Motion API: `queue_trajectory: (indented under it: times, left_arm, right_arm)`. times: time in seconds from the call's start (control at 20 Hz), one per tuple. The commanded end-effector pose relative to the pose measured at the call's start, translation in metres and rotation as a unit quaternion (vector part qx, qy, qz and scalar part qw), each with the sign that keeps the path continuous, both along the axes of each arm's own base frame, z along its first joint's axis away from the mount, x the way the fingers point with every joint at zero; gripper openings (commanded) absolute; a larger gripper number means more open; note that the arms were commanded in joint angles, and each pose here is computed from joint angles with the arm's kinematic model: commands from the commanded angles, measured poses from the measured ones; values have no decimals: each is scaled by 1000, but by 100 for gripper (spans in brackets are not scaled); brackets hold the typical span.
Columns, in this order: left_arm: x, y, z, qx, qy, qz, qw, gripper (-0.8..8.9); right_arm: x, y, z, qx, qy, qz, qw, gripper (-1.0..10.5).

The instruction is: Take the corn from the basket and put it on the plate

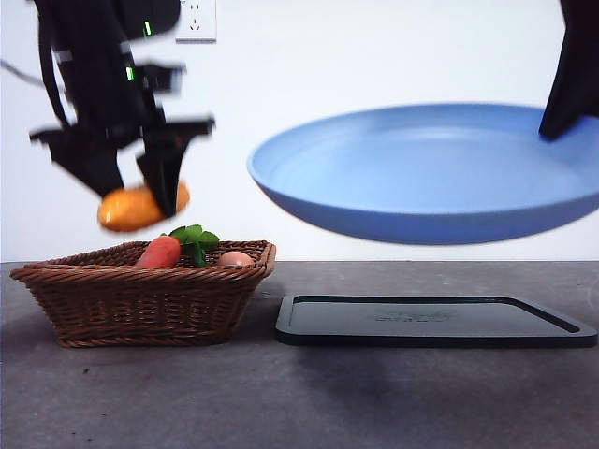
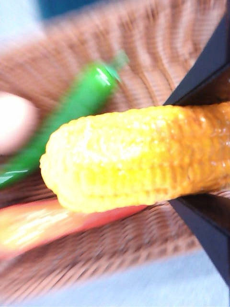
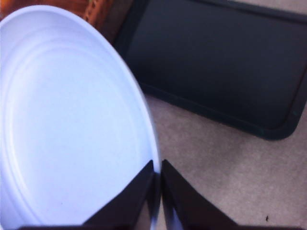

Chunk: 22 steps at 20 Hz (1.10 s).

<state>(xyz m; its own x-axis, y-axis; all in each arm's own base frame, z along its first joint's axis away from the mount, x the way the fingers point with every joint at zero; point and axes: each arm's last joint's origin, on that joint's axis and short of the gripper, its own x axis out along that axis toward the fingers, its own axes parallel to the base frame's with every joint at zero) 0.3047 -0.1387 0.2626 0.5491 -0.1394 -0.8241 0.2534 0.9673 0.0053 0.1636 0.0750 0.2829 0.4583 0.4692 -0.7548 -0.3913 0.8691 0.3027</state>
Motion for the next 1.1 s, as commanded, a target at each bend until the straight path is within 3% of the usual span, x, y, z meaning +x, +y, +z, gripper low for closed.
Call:
queue_trajectory:
  times: [0.05, 0.25, 0.4, 0.7, 1.1]
  left_arm:
    - [-9, -4, 22, -33, -24, -7, 999, 178]
    - [-35, -13, 50, -107, -38, -60, 992, 178]
    - [-56, -38, 57, -145, -28, -127, 981, 178]
    - [-81, -100, 35, -127, -8, -233, 964, 178]
    - [-85, -134, -4, -75, 24, -271, 959, 194]
  right_arm:
    - [11, 2, -1, 3, 4, -14, 1000, 2]
    - [34, 8, -13, 22, 19, -18, 999, 2]
    - [52, 13, -24, 44, 31, -20, 998, 2]
    - [65, 17, -33, 86, 55, -9, 995, 2]
    - [65, 17, -33, 96, 60, 0, 994, 2]
